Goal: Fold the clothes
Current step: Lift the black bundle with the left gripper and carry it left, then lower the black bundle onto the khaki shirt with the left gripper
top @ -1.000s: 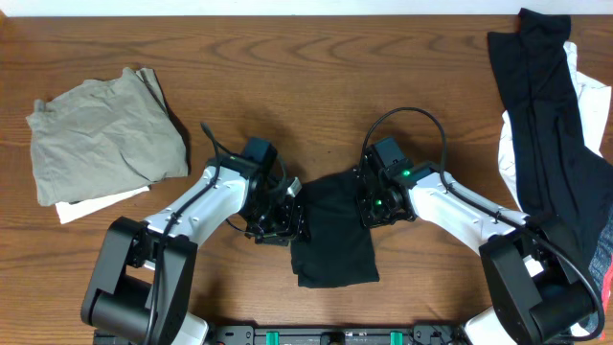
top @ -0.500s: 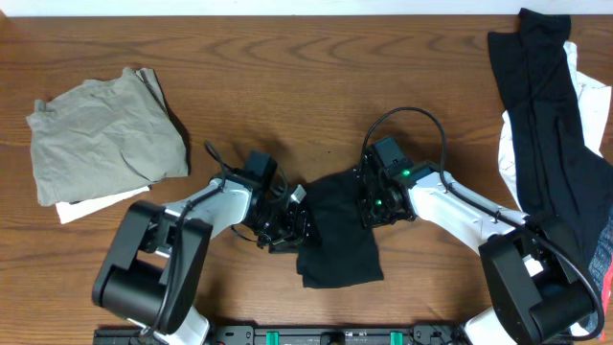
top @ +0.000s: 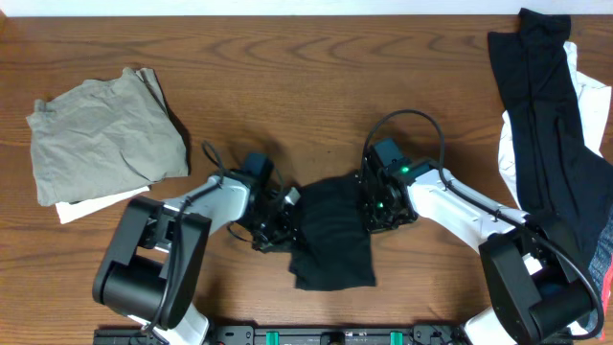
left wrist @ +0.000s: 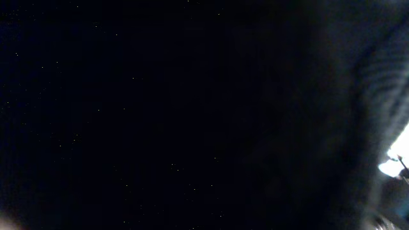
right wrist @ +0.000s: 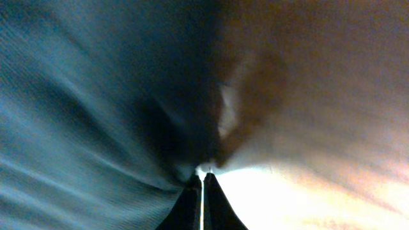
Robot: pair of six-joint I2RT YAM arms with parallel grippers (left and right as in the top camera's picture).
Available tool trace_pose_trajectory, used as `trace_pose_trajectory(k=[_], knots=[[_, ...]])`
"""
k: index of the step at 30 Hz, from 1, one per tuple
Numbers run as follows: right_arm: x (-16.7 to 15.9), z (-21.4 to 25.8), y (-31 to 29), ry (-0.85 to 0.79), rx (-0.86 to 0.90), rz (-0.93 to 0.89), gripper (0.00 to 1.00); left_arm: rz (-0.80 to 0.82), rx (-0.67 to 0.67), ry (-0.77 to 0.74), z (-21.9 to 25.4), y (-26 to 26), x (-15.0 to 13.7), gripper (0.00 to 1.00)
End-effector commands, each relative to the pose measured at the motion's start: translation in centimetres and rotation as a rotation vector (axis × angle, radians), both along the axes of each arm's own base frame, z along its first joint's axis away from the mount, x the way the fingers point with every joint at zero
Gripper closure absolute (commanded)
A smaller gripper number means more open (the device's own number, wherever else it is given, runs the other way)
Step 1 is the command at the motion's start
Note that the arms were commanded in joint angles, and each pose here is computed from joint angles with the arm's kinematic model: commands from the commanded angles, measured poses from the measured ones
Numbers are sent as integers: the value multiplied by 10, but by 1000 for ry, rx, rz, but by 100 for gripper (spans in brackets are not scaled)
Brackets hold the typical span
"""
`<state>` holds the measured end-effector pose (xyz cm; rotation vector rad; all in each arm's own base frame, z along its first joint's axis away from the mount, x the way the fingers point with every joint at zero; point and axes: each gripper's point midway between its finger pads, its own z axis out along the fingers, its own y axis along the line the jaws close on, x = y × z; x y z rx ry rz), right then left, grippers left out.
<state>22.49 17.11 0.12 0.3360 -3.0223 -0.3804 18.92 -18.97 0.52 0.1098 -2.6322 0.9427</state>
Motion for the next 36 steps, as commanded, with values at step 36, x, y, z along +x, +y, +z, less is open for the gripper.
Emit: trace_pose_trajectory(k=[36], knots=[[17, 120, -35, -207, 55, -54, 93, 443, 936, -519, 158, 328, 187, 94]])
